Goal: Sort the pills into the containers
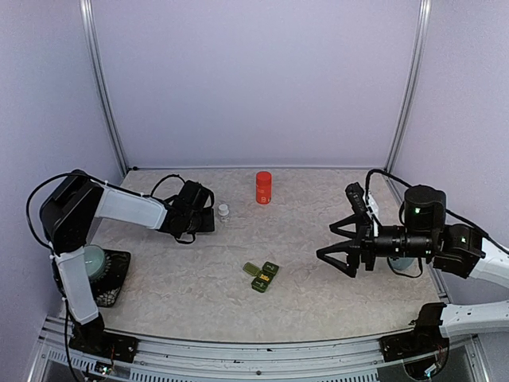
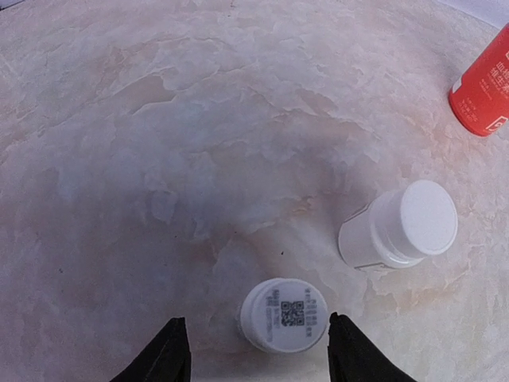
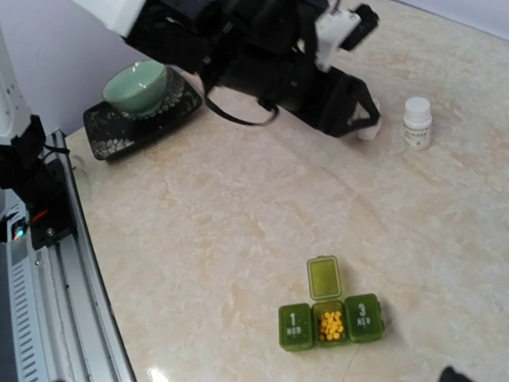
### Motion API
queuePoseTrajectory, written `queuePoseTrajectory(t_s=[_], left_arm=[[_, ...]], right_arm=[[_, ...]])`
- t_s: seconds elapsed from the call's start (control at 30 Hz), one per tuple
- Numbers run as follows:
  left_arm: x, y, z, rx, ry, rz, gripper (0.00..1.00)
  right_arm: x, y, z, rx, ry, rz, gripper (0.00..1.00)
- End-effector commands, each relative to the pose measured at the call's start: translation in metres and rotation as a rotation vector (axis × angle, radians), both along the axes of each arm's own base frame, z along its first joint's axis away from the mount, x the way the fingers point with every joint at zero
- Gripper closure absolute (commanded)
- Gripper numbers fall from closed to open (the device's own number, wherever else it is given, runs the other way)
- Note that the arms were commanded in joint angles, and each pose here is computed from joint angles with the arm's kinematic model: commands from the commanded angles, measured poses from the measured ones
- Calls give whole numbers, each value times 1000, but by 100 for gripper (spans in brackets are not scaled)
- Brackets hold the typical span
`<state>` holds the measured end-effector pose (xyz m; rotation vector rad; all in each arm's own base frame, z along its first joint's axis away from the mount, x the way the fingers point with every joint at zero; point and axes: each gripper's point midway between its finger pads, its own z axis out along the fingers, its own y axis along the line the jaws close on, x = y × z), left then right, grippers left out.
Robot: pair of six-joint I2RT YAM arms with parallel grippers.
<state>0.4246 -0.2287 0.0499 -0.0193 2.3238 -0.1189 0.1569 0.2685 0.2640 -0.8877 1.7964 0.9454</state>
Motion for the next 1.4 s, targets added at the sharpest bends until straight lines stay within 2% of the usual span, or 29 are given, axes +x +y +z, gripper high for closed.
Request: queuePoseTrajectory(t_s=[0.0,0.13,0.27,0.47,0.57,0.93,1.17,1.37], left_arm=[[-5,2,47,-92,-75,9,39],[-29,-12,89,-182,-119,-60,28],[-70,-43,100,-273,-113,-189,22],[-120,-91,92,-397,-66,-362,21],[-137,-107,84,-421,-55,-418,21],[-164,-140,59,-561,-6,-584,22],[-160,-141,37,-544,29,-563,22],[-159,-140,26,-532,40,-553,22]], right_arm=[[5,2,-10,5,7,-21,0],[17,5,-29,-18,52,-69,0],[30,19,-52,-48,118,-84,2],[58,42,-87,-51,206,-95,25],[72,51,-104,-36,247,-95,29],[99,82,-173,-81,372,40,33],[110,85,-187,-89,400,51,33],[112,89,-198,-72,450,86,44]])
